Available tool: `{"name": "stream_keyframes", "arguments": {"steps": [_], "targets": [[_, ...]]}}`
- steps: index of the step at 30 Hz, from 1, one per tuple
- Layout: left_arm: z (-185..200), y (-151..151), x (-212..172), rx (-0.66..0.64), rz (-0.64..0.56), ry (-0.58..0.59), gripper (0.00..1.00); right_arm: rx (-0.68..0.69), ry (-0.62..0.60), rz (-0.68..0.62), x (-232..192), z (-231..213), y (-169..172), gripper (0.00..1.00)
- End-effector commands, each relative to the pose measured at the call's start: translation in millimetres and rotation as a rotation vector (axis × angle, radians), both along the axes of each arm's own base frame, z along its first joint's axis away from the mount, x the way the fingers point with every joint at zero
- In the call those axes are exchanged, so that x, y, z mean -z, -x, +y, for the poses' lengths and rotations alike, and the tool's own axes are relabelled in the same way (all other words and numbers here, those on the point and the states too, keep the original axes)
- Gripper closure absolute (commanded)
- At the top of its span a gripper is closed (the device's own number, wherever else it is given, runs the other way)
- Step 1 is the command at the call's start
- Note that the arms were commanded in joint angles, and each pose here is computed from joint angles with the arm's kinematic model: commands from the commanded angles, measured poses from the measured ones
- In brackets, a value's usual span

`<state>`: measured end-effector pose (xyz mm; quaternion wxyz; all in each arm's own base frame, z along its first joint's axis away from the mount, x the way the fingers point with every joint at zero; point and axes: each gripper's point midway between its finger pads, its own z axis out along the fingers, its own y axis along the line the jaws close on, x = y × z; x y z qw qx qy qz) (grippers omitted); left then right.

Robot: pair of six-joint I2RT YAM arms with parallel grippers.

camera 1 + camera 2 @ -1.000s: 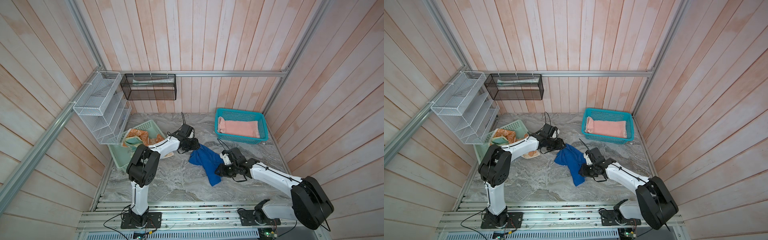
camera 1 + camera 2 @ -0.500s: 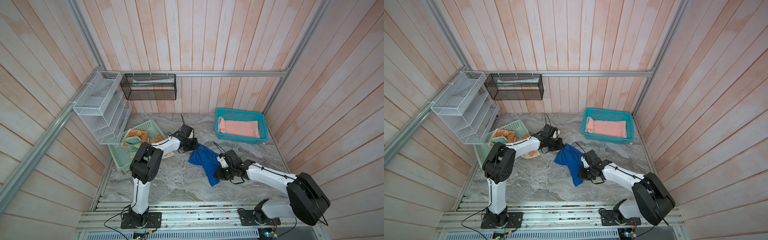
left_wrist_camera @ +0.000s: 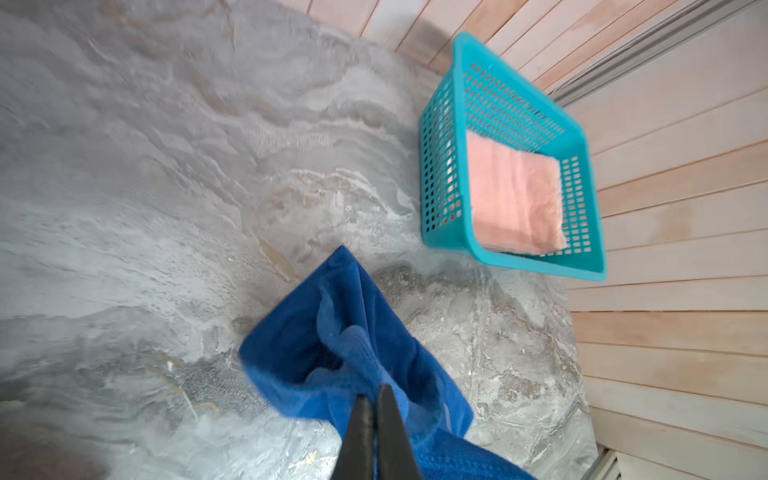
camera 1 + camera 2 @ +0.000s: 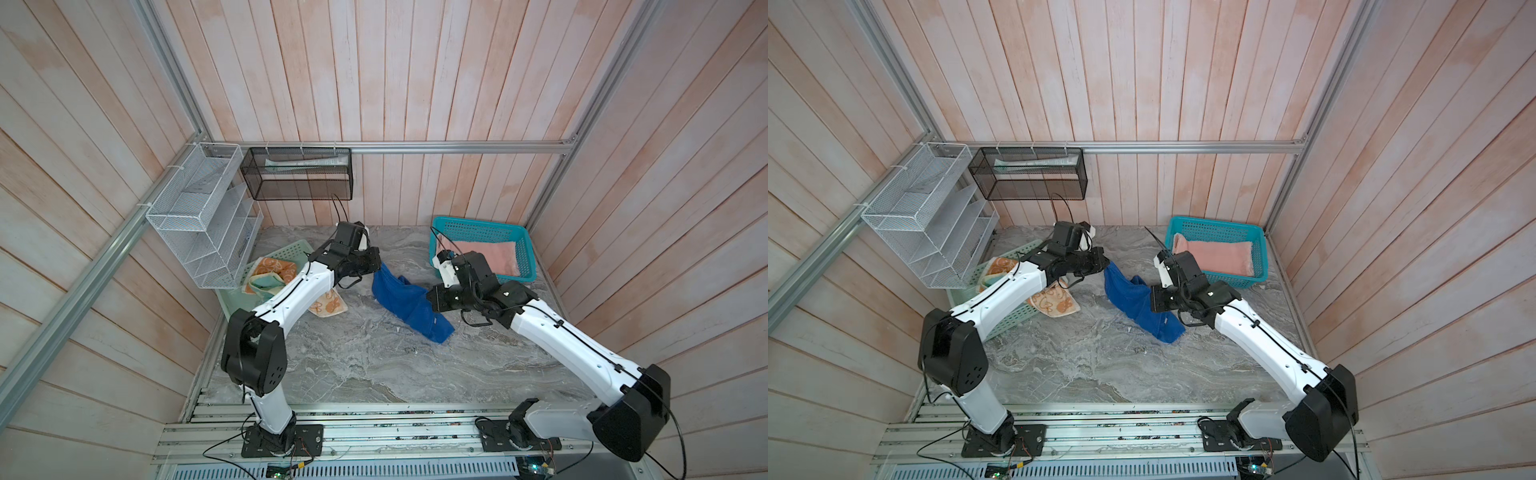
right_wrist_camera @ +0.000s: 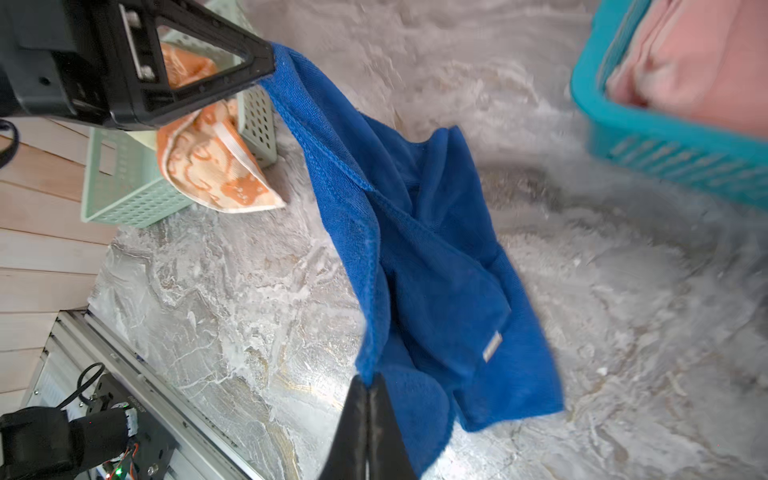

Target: Fold and stack the towels

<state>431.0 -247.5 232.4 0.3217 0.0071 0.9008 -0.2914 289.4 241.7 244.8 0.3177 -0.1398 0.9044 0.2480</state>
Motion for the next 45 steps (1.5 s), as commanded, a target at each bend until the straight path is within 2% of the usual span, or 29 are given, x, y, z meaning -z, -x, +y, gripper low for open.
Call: {"name": "stream_keyframes", "arguments": {"steps": [1,3,5,11,12,16,19,25,32,35,38,40,45], "targets": [[27.7,10.8,-11.3,-0.056,-0.014,-0.121,1.00,-0.046,0.067,-0.027,-17.4,-14.9,17.6,1.00],[36.7,18.6,-8.6,-0.073,-0.011,-0.146,0.98,-0.051,0.063,-0.031,-11.9,-19.2,24.5,1.00],[46.0,27.3,10.1,-0.091,0.026,-0.153,0.94,-0.043,0.051,0.001,13.3,-23.7,34.0,1.00],[54.0,64.7,81.3,-0.080,0.204,-0.109,0.93,-0.104,-0.059,0.246,121.2,-12.7,78.8,1.00],[54.5,70.9,91.6,-0.079,0.231,-0.105,0.90,-0.113,-0.073,0.277,135.3,-11.3,85.0,1.00],[57.9,90.8,122.2,-0.086,0.324,-0.096,0.63,-0.110,-0.043,0.342,169.5,-16.1,95.8,1.00],[63.8,100.9,134.1,-0.117,0.366,-0.097,0.49,-0.121,-0.011,0.352,175.7,-18.3,97.2,1.00],[51.6,125.0,149.3,-0.146,0.439,0.015,0.47,-0.136,0.002,0.374,181.5,-16.7,98.4,1.00],[3.8,137.3,157.4,-0.038,0.443,-0.003,0.48,-0.152,0.008,0.399,187.8,-13.1,101.0,1.00],[-1.1,137.3,162.6,-0.034,0.452,-0.009,0.49,-0.140,0.028,0.367,175.1,-13.8,92.5,0.87],[0.4,138.5,167.7,-0.045,0.461,-0.029,0.49,-0.128,0.031,0.306,157.5,-13.6,81.3,0.86],[1.6,141.0,171.0,-0.045,0.474,-0.040,0.49,-0.131,0.025,0.291,153.3,-12.1,78.5,0.88],[5.1,148.1,166.7,-0.049,0.458,-0.062,0.49,-0.152,0.027,0.350,169.2,-10.8,87.2,1.00]]}}
